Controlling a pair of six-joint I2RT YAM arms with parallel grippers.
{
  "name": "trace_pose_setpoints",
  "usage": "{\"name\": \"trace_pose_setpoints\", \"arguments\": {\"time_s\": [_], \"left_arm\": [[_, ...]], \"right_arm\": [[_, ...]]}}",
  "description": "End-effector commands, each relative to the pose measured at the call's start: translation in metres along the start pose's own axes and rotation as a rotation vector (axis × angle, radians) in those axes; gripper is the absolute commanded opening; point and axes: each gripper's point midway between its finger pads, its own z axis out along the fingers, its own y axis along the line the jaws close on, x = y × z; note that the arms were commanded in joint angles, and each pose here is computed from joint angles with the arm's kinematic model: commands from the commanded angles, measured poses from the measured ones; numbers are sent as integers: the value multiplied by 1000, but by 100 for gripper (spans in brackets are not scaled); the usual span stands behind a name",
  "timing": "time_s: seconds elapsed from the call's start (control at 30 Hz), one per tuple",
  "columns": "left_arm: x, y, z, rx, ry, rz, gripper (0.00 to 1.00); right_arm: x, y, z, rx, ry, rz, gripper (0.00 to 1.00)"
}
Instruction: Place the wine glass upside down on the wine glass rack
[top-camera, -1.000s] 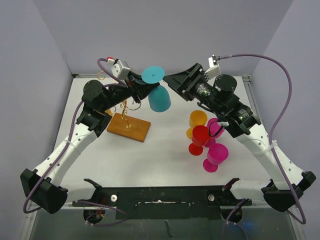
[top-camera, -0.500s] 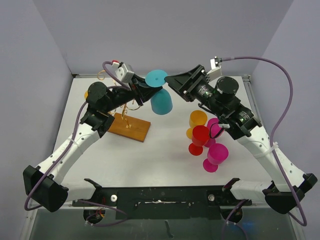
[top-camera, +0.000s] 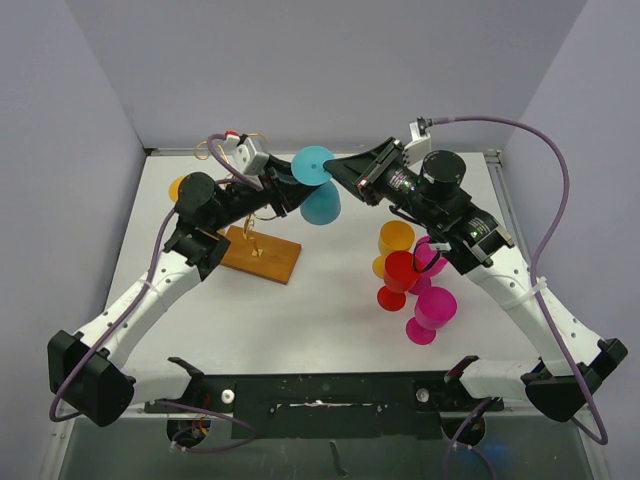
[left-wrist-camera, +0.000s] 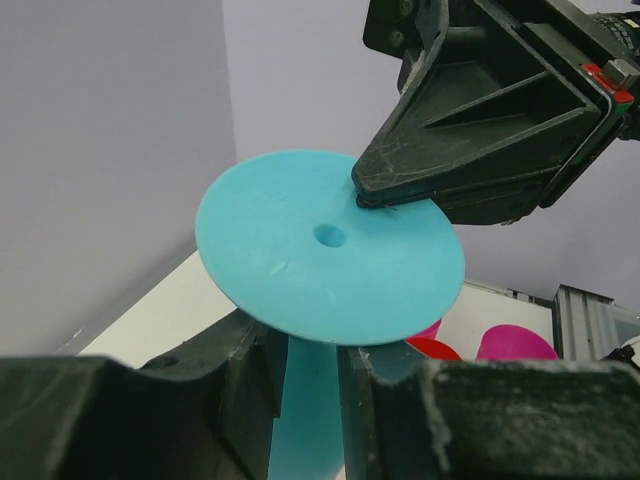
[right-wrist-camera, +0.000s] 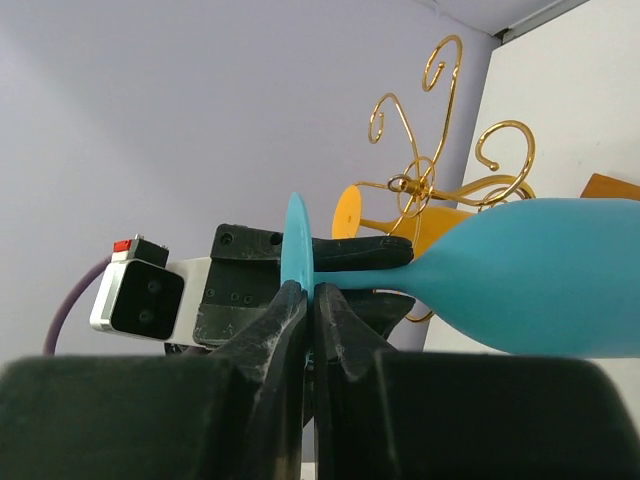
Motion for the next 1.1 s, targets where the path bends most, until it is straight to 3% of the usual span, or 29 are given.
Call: {"name": "trace_pose_setpoints", "arguments": {"time_s": [0.0, 0.13, 0.3, 0.6, 1.07], "left_arm": [[-28, -15, -7, 16, -78, 29, 30], [-35, -12, -21, -59, -111, 19, 53], [-46, -12, -48, -170, -147, 6, 64], [-66, -1, -107, -450, -120, -2, 72], [-111, -11, -199, -689, -283, 237, 73]], "right_arm": [[-8, 19, -4, -65, -23, 21, 0], [-19, 15, -5, -23, -78, 32, 0], [-35, 5, -5, 44, -157, 20, 0], [-54, -24, 16, 102, -213, -93, 0], [-74, -27, 68, -20, -157, -258, 0]]}}
